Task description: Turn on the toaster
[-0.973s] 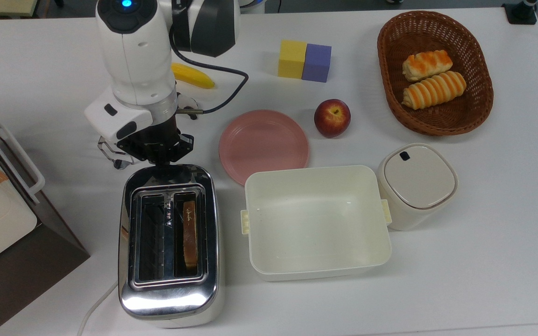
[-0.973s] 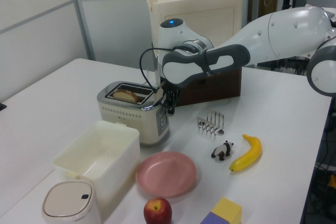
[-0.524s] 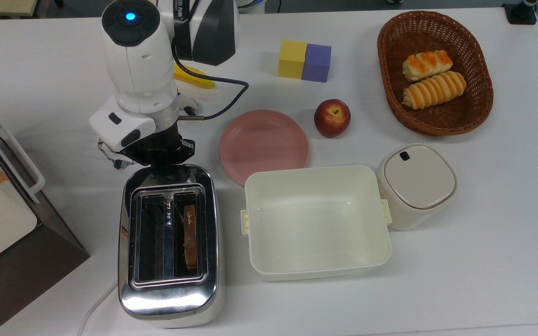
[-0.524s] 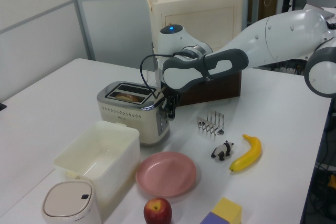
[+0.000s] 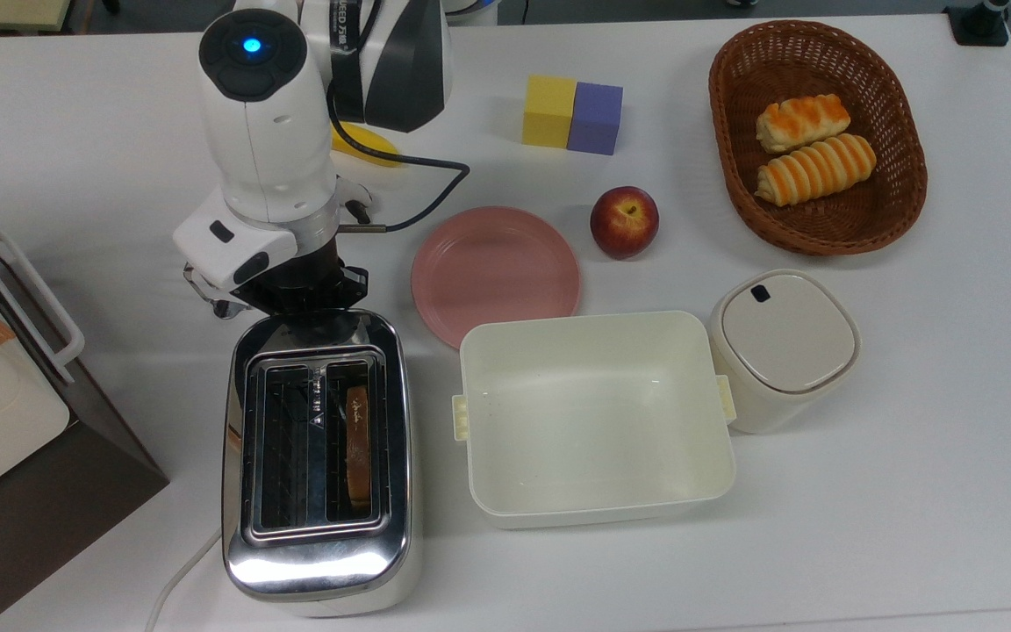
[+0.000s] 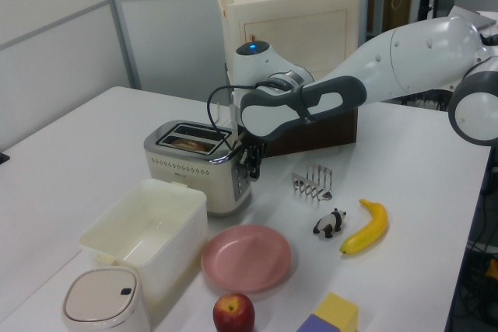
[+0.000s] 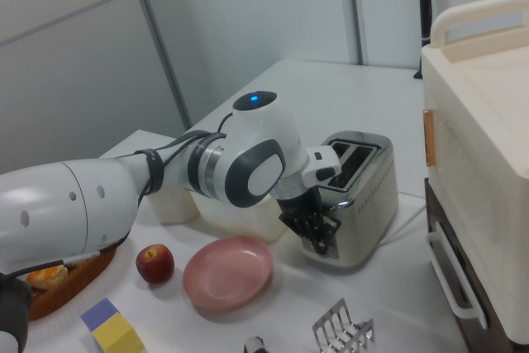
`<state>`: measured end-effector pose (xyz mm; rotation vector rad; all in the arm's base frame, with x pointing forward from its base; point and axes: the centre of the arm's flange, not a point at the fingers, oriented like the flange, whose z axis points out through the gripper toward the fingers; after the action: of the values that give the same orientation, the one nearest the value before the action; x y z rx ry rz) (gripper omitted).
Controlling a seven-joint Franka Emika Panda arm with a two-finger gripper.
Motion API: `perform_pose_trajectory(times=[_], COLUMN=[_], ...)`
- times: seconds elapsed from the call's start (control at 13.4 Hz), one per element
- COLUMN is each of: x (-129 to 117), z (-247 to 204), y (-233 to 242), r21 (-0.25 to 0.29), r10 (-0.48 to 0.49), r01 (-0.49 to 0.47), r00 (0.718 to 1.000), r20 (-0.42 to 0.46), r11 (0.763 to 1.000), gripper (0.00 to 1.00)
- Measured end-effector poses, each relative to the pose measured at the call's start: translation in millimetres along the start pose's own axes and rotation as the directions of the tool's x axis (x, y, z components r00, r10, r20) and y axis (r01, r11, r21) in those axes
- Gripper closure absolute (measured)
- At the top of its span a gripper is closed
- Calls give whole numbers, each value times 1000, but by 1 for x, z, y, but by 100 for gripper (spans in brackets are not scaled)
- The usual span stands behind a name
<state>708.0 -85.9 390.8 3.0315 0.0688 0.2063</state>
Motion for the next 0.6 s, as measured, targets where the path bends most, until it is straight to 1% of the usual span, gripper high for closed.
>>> perform_pose_trajectory(times=[0.45, 0.6], x=[0, 2], z=[-1, -7], y=[1, 3], r21=[-1, -5], r10=[1, 3], r01=[-1, -3], r00=[1000, 1000], r20=[-3, -18], r11=[1000, 1000], gripper=[99, 99])
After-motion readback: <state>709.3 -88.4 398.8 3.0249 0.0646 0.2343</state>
